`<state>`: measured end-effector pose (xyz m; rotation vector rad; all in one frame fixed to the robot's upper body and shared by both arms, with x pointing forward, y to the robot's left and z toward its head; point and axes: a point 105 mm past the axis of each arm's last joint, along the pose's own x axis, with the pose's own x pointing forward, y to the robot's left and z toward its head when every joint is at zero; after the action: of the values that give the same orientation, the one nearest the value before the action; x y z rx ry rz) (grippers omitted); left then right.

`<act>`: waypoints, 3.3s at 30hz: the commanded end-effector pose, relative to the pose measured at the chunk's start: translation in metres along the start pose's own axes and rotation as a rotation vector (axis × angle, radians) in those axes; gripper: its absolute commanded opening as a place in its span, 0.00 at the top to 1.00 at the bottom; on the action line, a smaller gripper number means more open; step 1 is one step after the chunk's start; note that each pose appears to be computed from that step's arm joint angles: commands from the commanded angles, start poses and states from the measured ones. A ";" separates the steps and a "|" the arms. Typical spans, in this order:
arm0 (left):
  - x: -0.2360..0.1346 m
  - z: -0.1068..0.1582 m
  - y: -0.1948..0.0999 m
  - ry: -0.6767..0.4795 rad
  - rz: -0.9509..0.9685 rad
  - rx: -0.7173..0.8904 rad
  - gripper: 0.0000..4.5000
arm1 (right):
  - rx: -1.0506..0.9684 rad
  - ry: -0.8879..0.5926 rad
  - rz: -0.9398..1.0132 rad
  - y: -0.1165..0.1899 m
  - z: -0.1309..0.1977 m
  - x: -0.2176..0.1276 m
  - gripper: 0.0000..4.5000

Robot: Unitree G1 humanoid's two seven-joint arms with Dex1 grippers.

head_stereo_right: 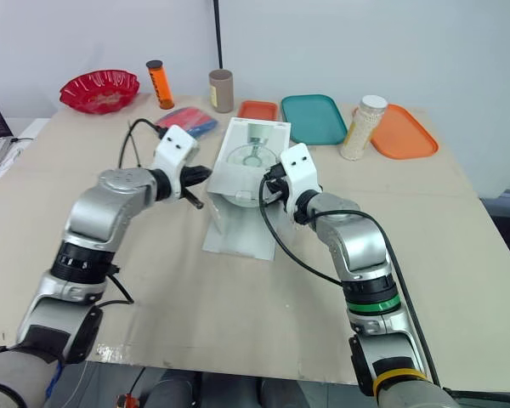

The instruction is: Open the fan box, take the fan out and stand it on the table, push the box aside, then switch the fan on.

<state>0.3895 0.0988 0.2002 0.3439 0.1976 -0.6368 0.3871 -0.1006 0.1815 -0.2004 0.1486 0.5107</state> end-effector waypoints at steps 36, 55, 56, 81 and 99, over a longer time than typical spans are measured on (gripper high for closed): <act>-0.002 -0.042 0.004 0.109 -0.022 0.016 1.00 | -0.072 0.077 0.032 0.004 -0.025 0.004 0.96; 0.043 -0.026 0.001 0.020 -0.051 0.075 1.00 | -0.121 0.102 0.044 0.008 -0.034 0.004 0.96; 0.042 -0.026 0.003 0.020 -0.047 0.076 1.00 | -0.120 0.102 0.043 0.008 -0.034 0.004 0.96; -0.061 -0.011 -0.046 0.010 -0.295 -0.536 1.00 | -0.096 0.118 0.061 0.012 -0.042 0.004 0.96; -0.014 -0.036 -0.063 0.054 -0.110 -0.565 0.31 | -0.099 0.108 0.046 0.010 -0.039 0.005 1.00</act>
<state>0.3285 0.0735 0.1573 -0.2208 0.4618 -0.7095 0.3839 -0.0931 0.1653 -0.3264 0.1391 0.5635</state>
